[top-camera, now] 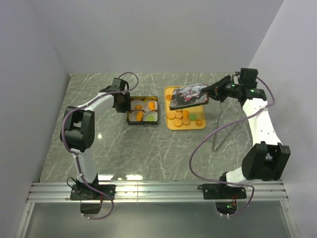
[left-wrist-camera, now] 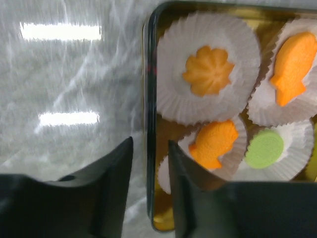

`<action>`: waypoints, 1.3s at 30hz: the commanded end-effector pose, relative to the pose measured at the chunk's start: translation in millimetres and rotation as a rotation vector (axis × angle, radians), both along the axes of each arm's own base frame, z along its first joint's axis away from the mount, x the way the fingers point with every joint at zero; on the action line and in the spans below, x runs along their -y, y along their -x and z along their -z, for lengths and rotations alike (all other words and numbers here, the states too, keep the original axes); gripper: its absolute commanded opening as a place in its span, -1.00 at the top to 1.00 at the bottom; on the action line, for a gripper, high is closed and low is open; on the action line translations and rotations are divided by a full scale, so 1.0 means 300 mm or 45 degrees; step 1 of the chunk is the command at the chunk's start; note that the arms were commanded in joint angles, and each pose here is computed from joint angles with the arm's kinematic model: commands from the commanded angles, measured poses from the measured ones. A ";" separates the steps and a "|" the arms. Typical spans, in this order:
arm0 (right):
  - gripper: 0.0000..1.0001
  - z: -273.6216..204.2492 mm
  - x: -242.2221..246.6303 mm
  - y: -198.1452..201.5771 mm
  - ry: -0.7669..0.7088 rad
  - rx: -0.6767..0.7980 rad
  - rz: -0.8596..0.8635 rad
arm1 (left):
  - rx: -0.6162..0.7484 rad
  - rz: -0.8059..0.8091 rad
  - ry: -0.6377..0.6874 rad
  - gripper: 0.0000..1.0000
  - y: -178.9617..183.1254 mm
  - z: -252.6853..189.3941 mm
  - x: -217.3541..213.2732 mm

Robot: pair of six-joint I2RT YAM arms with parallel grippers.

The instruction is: Pack the cookies

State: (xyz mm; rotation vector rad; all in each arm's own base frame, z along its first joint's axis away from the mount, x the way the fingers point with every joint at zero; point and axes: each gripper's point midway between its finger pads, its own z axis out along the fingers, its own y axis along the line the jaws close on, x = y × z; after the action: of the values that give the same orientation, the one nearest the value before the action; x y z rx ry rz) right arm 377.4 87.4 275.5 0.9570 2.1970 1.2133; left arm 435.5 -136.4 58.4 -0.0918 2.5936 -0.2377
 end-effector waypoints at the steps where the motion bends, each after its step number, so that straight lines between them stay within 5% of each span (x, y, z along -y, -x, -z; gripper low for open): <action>1: 1.00 -0.054 -0.128 -0.083 0.102 0.268 -0.138 | 0.012 -0.028 0.053 0.12 0.047 -0.067 0.003; 6: 1.00 -0.085 -0.264 -0.166 0.045 0.512 -0.161 | 0.115 -0.081 0.078 -0.32 0.053 -0.179 -0.064; 12: 1.00 -0.037 -0.402 -0.264 -0.001 0.564 -0.208 | 0.320 -0.275 0.312 -0.48 0.093 -0.317 -0.234; 17: 1.00 0.026 -0.547 -0.327 -0.032 0.549 -0.255 | 0.599 -0.201 0.806 -0.56 0.120 -0.478 -0.285; 23: 1.00 0.102 -0.688 -0.380 -0.146 0.533 -0.287 | 0.598 -0.079 1.029 -0.57 0.165 -0.442 -0.250; 39: 1.00 0.210 -0.932 -0.386 -0.187 0.431 -0.375 | 0.495 -0.004 1.053 -0.73 -0.010 -0.291 -0.156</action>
State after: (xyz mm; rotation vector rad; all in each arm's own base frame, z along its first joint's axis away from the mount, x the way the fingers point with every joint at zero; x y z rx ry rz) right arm 486.3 357.9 184.2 0.4862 2.1270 1.5274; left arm 423.4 -88.0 121.7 -0.3941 2.0453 -1.1820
